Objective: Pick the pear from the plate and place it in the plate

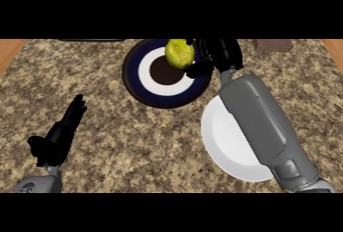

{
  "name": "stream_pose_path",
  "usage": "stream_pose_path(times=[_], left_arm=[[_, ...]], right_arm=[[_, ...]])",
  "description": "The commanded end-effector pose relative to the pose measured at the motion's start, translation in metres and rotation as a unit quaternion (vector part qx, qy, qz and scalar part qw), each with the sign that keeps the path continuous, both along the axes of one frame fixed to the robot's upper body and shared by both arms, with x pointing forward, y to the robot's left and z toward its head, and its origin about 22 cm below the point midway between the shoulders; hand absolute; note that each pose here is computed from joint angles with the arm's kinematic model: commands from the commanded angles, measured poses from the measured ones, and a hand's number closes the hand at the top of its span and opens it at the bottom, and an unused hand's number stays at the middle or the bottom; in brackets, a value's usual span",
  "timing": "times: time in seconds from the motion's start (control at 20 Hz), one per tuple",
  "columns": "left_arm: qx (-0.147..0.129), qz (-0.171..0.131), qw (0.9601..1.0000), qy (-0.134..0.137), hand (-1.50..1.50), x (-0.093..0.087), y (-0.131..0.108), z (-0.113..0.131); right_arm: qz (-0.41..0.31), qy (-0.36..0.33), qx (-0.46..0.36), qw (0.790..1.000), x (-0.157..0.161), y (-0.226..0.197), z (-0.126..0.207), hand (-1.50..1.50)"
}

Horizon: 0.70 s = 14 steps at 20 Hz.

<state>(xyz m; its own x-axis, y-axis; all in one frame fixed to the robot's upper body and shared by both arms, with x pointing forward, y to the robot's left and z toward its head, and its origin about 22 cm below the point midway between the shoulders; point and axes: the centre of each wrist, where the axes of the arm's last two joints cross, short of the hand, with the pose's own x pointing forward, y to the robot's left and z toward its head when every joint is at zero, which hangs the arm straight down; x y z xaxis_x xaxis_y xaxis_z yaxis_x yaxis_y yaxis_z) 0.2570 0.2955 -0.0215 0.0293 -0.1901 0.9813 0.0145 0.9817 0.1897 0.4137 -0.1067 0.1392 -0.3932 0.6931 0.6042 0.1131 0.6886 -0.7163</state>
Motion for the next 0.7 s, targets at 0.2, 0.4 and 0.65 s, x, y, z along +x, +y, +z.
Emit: stream_pose_path(times=[0.2, 0.4, 0.65], left_arm=[[0.000, -0.016, 0.9999, 0.002, 0.00, 0.006, -0.012, 0.003], [0.001, -0.014, 0.9999, -0.004, 0.00, -0.004, -0.014, -0.009], [-0.003, -0.007, 1.0000, -0.003, 0.00, -0.002, 0.006, -0.005]], right_arm=[[-0.046, 0.035, 0.119, 0.991, 0.013, 0.032, -0.015, 1.50], [-0.073, 0.067, 0.090, 0.991, 0.026, 0.043, -0.015, -1.50], [-0.072, 0.098, 0.149, 0.981, 0.030, 0.035, -0.024, -1.50]])
